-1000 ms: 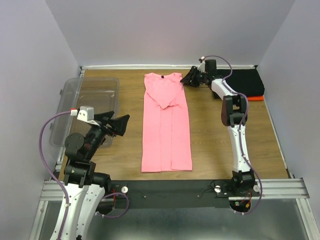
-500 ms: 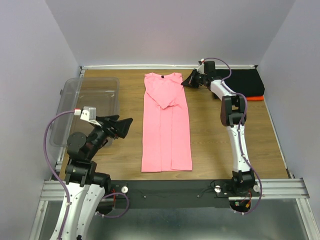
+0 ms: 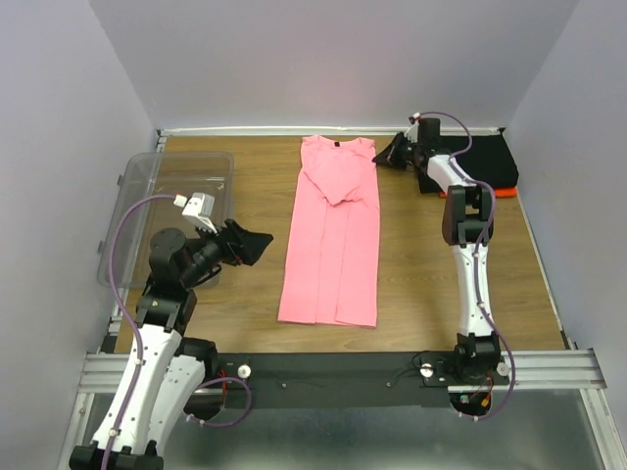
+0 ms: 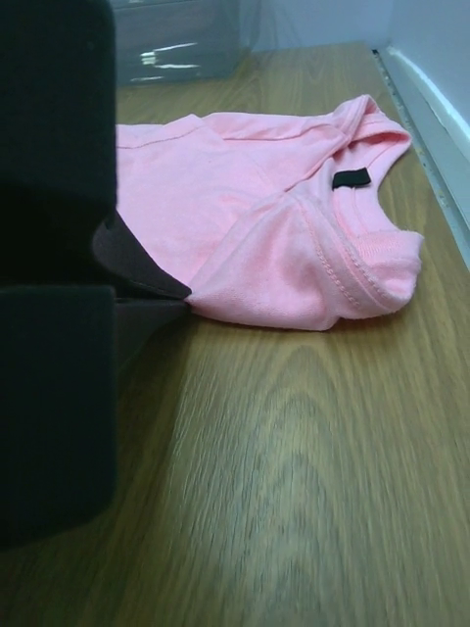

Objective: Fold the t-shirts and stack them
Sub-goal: Fold the tshirt

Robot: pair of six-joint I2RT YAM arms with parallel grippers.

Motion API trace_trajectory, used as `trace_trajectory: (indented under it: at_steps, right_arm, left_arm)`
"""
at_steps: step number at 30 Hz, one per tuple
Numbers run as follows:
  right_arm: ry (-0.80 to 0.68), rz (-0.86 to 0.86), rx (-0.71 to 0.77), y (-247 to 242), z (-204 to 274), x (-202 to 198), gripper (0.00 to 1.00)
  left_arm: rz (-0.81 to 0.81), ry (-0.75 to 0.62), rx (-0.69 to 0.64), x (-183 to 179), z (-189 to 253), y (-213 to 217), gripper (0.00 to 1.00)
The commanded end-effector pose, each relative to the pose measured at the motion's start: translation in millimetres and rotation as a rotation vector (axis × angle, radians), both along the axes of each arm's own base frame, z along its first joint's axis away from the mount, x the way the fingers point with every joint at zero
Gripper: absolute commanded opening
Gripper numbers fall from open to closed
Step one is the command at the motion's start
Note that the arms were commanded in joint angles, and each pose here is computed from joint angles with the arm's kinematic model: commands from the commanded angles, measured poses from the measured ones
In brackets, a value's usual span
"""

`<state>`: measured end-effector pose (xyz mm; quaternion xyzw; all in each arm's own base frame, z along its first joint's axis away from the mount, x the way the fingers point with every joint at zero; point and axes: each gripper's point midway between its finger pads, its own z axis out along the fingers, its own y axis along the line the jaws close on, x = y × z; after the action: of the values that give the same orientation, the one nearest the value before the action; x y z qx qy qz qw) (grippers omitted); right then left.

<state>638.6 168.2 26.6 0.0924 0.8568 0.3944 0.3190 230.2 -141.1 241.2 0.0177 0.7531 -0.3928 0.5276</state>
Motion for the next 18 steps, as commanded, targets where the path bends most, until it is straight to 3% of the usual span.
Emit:
trace_trajectory:
  at_steps: [1,2,5,8,11,13,14,15,16,17,18]
  right_arm:
    - [-0.027,-0.007,-0.057,-7,13,2,0.13]
    - [-0.057,0.046,-0.047,-3,21,-1,0.34]
    - [-0.184,0.131,-0.068,5,76,-6,0.6]
    - [-0.269,0.197,-0.161,6,109,-18,0.7]
    - [-0.403,0.314,-0.277,11,154,-46,0.75]
    - [-0.453,0.46,-0.326,25,167,-85,0.8]
    - [-0.566,0.576,-0.407,26,183,-118,0.82]
    - [-0.594,0.689,-0.431,41,177,-152,0.92]
    - [-0.841,0.797,-0.574,40,220,-182,1.0]
    - [-0.806,0.952,-0.595,46,162,-233,1.0]
    - [-0.886,1.046,-0.636,44,151,-260,1.0]
  left_arm:
    - [-0.065,-0.192,0.123,4,43,-1,0.89]
    - [-0.068,-0.279,0.188,8,59,1,0.9]
    - [-0.034,-0.508,0.31,16,104,6,0.9]
    - [-0.004,-0.774,0.41,13,149,-6,0.92]
    - [-0.027,-0.94,0.563,15,147,-16,0.94]
    - [-0.122,-1.123,0.772,13,132,-29,0.95]
    - [-0.174,-1.164,0.864,15,108,-33,0.96]
    - [-0.276,-1.279,0.998,8,89,-43,0.98]
    - [-0.323,-1.297,1.047,6,67,-45,0.99]
    - [-0.34,-1.305,1.075,5,57,-46,0.99]
    - [-0.379,-1.317,1.078,0,48,-52,0.99]
